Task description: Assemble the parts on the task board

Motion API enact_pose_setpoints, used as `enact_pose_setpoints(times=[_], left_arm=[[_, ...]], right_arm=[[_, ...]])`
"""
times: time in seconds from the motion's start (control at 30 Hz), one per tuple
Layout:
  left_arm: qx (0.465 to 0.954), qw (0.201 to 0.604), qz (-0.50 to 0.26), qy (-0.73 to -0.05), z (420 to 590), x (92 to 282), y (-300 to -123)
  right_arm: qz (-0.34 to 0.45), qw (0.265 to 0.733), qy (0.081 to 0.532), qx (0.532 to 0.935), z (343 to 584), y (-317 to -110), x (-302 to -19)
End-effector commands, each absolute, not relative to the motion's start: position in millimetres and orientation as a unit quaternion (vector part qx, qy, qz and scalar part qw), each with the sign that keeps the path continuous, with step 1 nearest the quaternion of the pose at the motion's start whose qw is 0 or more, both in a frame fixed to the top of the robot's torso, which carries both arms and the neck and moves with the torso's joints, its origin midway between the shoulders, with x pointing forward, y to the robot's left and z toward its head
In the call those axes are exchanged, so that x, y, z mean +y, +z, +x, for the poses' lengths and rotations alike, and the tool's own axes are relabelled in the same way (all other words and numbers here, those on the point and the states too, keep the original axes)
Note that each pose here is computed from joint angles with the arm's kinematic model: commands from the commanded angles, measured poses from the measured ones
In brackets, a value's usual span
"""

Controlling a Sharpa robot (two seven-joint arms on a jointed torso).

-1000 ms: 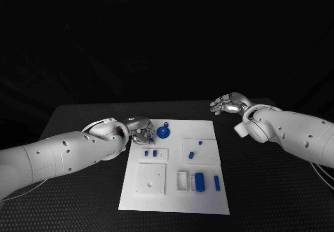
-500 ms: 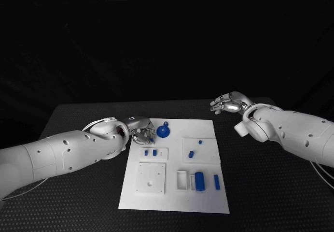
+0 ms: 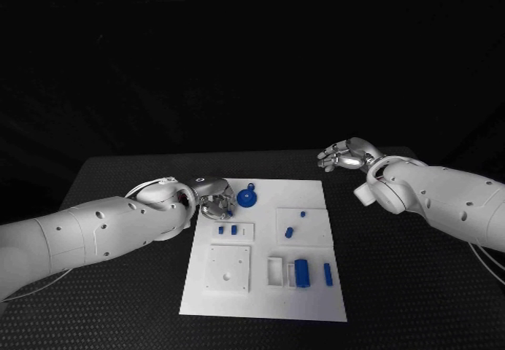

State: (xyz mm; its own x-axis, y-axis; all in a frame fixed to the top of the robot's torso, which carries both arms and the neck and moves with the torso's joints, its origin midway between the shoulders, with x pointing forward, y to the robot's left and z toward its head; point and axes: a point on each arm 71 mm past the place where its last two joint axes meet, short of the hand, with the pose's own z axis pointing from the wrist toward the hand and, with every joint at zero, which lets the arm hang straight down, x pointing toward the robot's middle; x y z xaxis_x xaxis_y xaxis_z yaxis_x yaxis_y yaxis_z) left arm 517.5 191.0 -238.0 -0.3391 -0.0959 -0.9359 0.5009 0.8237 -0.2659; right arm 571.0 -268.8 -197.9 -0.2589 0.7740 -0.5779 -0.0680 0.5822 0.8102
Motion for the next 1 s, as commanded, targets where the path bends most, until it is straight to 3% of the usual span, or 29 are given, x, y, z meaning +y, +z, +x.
enact_pose_setpoints(times=[0.03,1.0], left_arm=[[0.779,0.55,0.135,-0.269,516.4,188.4,-239.0],[0.792,0.531,0.157,-0.257,513.8,179.1,-248.9]], right_arm=[[0.249,0.55,0.386,0.698,570.7,-197.9,-267.0],[0.249,0.549,0.387,0.698,570.7,-197.9,-266.3]])
